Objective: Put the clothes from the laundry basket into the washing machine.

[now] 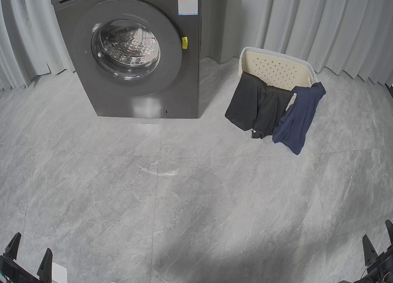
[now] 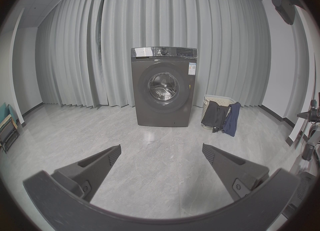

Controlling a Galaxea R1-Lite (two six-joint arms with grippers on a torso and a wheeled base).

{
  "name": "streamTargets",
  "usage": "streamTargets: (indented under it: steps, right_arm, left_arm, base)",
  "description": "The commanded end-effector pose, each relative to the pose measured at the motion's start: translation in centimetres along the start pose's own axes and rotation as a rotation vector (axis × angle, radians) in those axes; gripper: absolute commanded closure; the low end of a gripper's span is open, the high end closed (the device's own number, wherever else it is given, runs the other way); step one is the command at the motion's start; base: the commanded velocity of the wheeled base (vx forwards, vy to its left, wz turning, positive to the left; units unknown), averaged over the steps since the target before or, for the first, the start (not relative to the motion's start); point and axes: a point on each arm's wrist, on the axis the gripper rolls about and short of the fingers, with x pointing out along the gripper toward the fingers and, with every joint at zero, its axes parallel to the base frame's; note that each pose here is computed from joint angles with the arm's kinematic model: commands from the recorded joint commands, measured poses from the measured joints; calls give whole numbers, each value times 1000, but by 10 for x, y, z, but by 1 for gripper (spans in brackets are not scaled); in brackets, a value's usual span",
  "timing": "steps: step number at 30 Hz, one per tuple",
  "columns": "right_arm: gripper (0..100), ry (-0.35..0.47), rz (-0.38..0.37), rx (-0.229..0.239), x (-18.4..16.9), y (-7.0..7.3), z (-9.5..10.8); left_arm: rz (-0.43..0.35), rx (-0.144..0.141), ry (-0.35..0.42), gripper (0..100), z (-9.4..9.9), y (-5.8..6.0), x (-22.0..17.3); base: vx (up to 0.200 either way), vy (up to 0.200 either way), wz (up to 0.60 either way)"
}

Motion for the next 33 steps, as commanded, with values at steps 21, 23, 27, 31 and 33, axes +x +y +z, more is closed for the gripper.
streamTargets:
  steps: [21, 23, 27, 31, 33]
  right_arm:
    - [0, 0, 4, -2, 0, 0, -5]
    - [0, 0, 4, -1, 0, 0, -5]
    - [0, 0, 4, -1, 0, 0, -5]
    - [0, 0, 4, -1, 0, 0, -5]
    - [0, 0, 4, -1, 0, 0, -5]
  left_arm:
    - [3, 3, 4, 0, -5, 0, 0]
    - [3, 1, 4, 0, -5, 0, 0]
    - [3, 3, 4, 0, -5, 0, 0]
    - [5, 0, 4, 0, -5, 0, 0]
    - [5, 0, 4, 0, -5, 0, 0]
  base:
    - [105, 0, -171]
    - [0, 0, 0]
    - [0, 0, 0]
    - [100, 0, 0]
    - [200, 0, 0]
